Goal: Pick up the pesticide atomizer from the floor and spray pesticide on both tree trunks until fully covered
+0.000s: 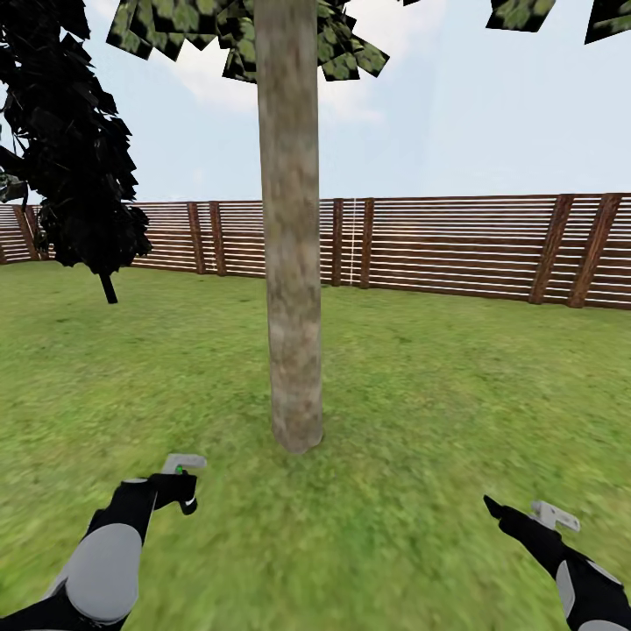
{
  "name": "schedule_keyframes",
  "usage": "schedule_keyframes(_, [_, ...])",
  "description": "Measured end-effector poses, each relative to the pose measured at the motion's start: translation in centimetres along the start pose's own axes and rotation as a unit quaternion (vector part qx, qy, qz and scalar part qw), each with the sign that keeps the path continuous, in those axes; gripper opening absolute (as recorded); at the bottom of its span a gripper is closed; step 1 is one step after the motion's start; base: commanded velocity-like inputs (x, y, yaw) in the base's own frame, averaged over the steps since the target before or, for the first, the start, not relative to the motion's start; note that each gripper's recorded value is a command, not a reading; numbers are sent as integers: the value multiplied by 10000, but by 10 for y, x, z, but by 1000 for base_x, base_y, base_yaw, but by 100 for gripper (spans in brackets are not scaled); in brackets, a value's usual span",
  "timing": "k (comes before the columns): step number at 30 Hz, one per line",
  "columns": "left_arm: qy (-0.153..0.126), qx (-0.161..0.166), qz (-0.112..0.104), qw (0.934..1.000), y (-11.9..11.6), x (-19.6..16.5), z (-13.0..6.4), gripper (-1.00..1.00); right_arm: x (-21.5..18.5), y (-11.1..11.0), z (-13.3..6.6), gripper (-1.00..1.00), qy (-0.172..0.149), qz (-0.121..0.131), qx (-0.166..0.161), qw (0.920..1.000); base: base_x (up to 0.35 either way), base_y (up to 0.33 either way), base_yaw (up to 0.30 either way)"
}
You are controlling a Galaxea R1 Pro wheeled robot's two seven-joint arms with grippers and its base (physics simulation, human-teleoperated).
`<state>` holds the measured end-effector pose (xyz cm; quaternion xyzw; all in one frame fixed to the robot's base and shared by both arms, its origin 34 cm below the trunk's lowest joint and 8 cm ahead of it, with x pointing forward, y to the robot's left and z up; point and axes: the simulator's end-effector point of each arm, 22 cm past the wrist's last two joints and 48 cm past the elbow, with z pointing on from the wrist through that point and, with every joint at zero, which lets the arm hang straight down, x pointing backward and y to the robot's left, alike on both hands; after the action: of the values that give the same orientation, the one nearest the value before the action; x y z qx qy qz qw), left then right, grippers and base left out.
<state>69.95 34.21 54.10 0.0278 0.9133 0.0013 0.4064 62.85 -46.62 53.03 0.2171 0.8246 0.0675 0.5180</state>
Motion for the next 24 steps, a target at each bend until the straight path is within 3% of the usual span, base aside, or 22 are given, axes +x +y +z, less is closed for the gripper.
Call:
schedule_keyframes(6, [430,57,-210,9988,-9,19,0,-100,1,0,0,100,24,18,-2,10000,20,0,0])
schedule_keyframes(16, [618,124,-293,9976,-20,26,1,-100,2,2,0,100,54,-13,-33,10000,296,0,-183])
schedule_keyframes(24, [677,112,-280,9972,-19,31,2,-100,4,2,1,100,78,4,-34,10000,51,0,-43])
